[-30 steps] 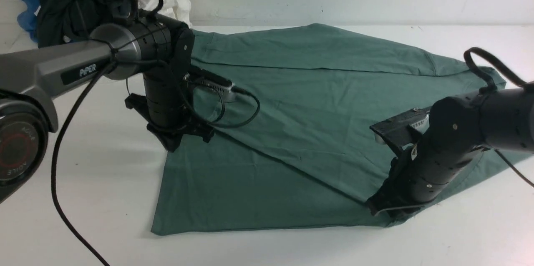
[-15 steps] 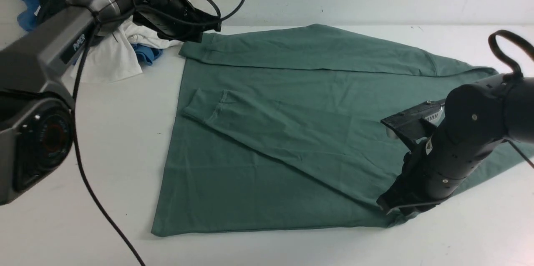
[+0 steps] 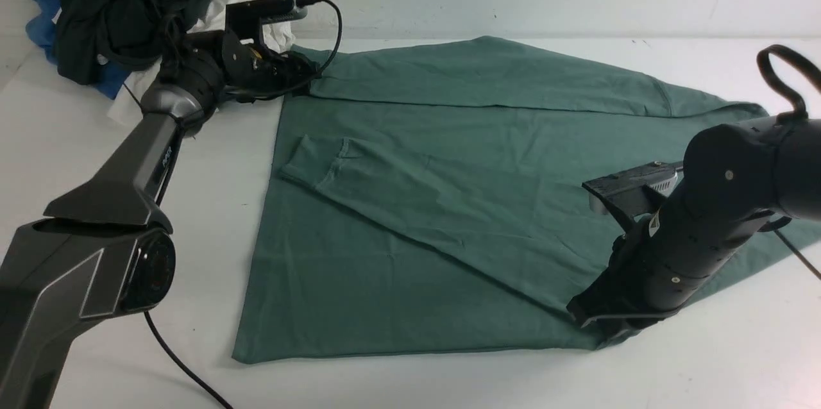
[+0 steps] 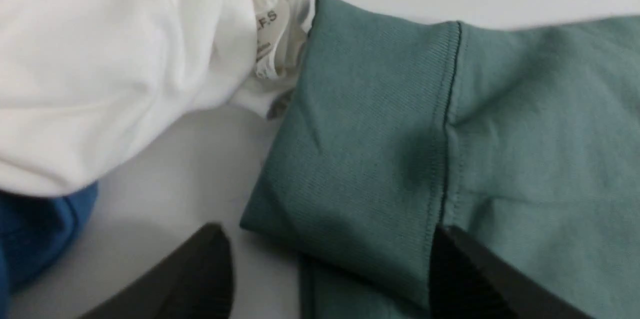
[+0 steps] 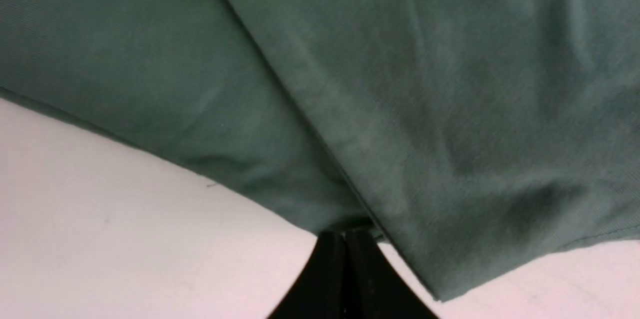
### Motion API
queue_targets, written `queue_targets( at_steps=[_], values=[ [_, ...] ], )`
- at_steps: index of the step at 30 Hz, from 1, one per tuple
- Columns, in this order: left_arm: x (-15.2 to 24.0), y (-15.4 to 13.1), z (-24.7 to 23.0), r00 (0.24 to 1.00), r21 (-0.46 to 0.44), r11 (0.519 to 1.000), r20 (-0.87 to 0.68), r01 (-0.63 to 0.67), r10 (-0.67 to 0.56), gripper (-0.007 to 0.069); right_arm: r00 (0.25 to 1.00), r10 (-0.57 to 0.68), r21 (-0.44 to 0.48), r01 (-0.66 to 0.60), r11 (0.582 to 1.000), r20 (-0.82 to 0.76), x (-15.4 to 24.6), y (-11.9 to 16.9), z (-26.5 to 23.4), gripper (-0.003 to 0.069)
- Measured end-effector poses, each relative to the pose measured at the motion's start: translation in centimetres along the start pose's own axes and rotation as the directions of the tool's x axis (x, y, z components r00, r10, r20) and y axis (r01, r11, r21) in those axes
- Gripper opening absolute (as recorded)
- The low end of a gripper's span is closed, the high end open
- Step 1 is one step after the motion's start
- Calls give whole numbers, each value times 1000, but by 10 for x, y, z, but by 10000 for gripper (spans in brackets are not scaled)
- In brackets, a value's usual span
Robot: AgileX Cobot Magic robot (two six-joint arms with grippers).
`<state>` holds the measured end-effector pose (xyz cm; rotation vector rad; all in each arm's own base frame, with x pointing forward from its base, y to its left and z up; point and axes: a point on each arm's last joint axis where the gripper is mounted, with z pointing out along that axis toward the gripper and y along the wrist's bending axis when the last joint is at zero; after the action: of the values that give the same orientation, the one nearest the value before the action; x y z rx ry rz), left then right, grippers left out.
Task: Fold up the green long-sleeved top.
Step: Use the left arm to clamp the cuff farthest from it
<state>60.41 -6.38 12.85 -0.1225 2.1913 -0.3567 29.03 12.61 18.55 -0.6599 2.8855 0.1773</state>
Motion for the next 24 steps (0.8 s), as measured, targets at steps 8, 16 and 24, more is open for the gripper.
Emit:
queue_targets(
  at_steps=[8, 16, 24],
  values=[
    [5, 4, 11, 991, 7, 995, 90, -104, 103, 95, 1000, -25, -24, 24, 999, -13, 1, 2, 0, -15],
    [-23, -18, -19, 978, 36, 978, 49, -205, 203, 24, 999, -41, -27, 41, 999, -12, 1, 2, 0, -15],
    [-77, -56, -94, 963, 75, 960, 23, -270, 269, 24, 998, -55, -28, 55, 998, -12, 1, 2, 0, -15]
  ],
)
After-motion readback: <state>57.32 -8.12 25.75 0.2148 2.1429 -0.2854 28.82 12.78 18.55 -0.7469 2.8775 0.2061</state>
